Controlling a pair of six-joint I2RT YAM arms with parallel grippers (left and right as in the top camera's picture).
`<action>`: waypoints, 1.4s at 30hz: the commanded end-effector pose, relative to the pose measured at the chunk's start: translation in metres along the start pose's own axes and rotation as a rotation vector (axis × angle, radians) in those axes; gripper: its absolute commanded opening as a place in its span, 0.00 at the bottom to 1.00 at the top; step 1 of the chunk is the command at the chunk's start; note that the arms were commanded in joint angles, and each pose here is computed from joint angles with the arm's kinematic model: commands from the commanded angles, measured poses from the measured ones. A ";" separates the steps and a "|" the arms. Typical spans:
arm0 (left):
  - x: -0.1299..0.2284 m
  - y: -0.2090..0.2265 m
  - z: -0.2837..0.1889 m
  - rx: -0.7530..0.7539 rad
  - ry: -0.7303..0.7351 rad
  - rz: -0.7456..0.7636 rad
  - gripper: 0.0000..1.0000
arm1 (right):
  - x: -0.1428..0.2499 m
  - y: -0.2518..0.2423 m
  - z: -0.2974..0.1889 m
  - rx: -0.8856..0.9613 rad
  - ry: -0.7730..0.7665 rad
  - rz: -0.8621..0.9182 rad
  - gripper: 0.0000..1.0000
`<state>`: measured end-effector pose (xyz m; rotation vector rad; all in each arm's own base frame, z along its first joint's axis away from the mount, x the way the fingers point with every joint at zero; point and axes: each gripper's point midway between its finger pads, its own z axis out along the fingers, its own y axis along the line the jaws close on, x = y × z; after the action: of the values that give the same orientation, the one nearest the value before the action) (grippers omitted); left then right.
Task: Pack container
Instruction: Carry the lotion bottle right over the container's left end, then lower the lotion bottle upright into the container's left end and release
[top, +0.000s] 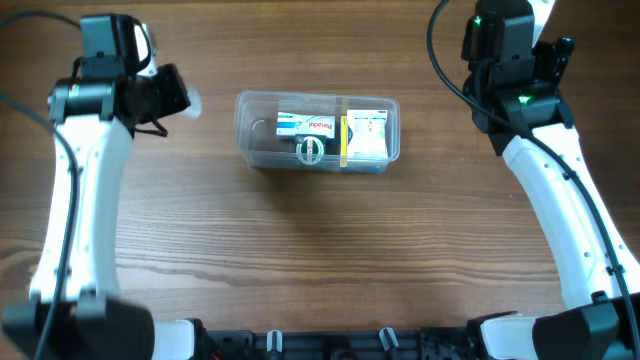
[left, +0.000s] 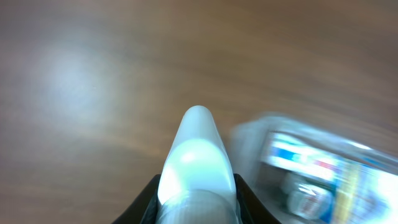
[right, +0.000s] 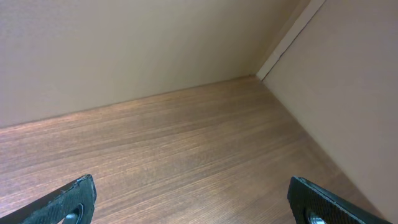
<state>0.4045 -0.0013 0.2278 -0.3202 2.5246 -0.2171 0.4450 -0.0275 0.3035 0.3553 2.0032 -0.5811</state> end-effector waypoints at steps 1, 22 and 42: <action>0.006 -0.068 -0.037 0.230 -0.041 0.163 0.10 | 0.001 0.000 0.003 0.019 0.001 0.013 1.00; 0.084 -0.107 0.041 0.066 0.244 0.343 0.13 | 0.001 0.000 0.003 0.019 0.002 0.013 1.00; 0.099 -0.086 0.121 -0.084 0.321 0.309 0.14 | 0.001 0.000 0.003 0.019 0.001 0.014 1.00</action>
<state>0.4014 -0.1212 0.0958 0.1122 2.8780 -0.0572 0.4450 -0.0275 0.3036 0.3553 2.0032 -0.5811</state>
